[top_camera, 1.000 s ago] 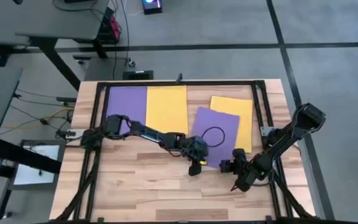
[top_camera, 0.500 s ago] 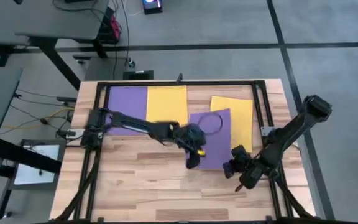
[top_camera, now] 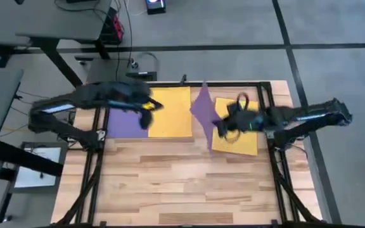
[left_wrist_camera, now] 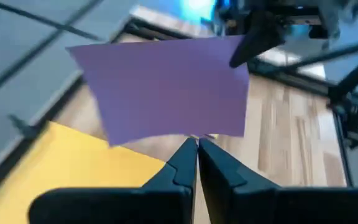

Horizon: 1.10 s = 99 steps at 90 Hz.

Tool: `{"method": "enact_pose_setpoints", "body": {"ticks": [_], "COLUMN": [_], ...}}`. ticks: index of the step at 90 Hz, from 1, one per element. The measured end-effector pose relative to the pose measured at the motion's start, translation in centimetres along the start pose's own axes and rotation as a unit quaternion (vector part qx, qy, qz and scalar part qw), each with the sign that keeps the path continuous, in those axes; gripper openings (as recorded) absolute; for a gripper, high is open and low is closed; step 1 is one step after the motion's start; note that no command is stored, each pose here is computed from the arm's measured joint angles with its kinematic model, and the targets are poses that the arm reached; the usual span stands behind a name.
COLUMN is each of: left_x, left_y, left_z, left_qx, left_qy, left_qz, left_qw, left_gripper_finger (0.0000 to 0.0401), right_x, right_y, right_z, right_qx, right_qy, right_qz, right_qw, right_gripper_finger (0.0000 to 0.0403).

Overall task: Organize paper
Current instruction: Stack the purple paper on top of the purple paper

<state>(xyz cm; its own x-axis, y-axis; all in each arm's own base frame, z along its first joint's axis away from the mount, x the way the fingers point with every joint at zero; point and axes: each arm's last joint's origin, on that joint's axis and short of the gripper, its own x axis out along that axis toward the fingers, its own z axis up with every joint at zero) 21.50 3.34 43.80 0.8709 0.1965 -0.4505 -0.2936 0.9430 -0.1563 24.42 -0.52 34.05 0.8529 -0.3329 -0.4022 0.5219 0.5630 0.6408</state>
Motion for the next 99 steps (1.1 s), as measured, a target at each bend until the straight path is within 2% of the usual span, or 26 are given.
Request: {"method": "enact_pose_setpoints", "body": {"ticks": [9, 19, 29, 41, 51, 60, 69, 73, 79, 84, 99], "left_x": [-2.5, -4.1, -4.8, -5.6, -7.3, -9.2, -11.2, -12.0, -13.0, -13.7, -14.8], "left_y": [0.7, 1.4, 2.0, 2.4, 2.5, 2.6, 2.7, 2.8, 3.0, 3.1, 3.2], "left_z": [-0.1, -0.4, -1.0, -1.9, -2.4, -2.8, -3.2, -3.4, -3.6, -3.8, -4.2], "left_qx": [0.008, 0.032, 0.041, 0.038, 0.03, 0.016, 0.006, 0.003, -0.004, -0.009, -0.016], "left_qy": [-0.019, -0.02, 0.004, 0.036, 0.029, 0.008, -0.023, -0.037, -0.056, -0.069, -0.089], "left_qz": [0.009, 0.023, 0.04, 0.05, 0.05, 0.061, 0.08, 0.094, 0.117, 0.132, 0.136], "left_qw": [1.0, 0.999, 0.998, 0.997, 0.998, 0.998, 0.997, 0.995, 0.992, 0.989, 0.987], "left_gripper_finger": [0.0, 0.0, 0.0, 0.0, 0.0, 0.0, 0.0, 0.0, 0.0, 0.0, 0.0], "right_x": [2.2, 5.9, 10.6, 16.7, 21.4, 25.0, 27.2, 27.7, 28.4, 29.3, 33.0], "right_y": [0.7, 1.2, 1.9, 2.6, 3.6, 5.0, 6.9, 7.6, 8.2, 8.1, 6.3], "right_z": [3.4, 5.5, 6.5, 7.0, 7.1, 7.9, 9.2, 9.7, 10.1, 9.9, 5.8], "right_qx": [0.03, 0.044, 0.045, 0.018, -0.002, -0.034, -0.084, -0.107, -0.122, -0.12, -0.065], "right_qy": [-0.076, -0.111, -0.115, -0.089, -0.078, -0.085, -0.134, -0.164, -0.183, -0.175, -0.076], "right_qz": [0.061, 0.114, 0.158, 0.177, 0.211, 0.285, 0.364, 0.382, 0.392, 0.388, 0.317], "right_qw": [0.995, 0.986, 0.98, 0.98, 0.974, 0.954, 0.918, 0.903, 0.893, 0.897, 0.943], "right_gripper_finger": [0.0, 0.0, 0.0, 0.0, 0.0, 0.0, 0.0, 0.0, 0.0, 0.0, 0.0]}}
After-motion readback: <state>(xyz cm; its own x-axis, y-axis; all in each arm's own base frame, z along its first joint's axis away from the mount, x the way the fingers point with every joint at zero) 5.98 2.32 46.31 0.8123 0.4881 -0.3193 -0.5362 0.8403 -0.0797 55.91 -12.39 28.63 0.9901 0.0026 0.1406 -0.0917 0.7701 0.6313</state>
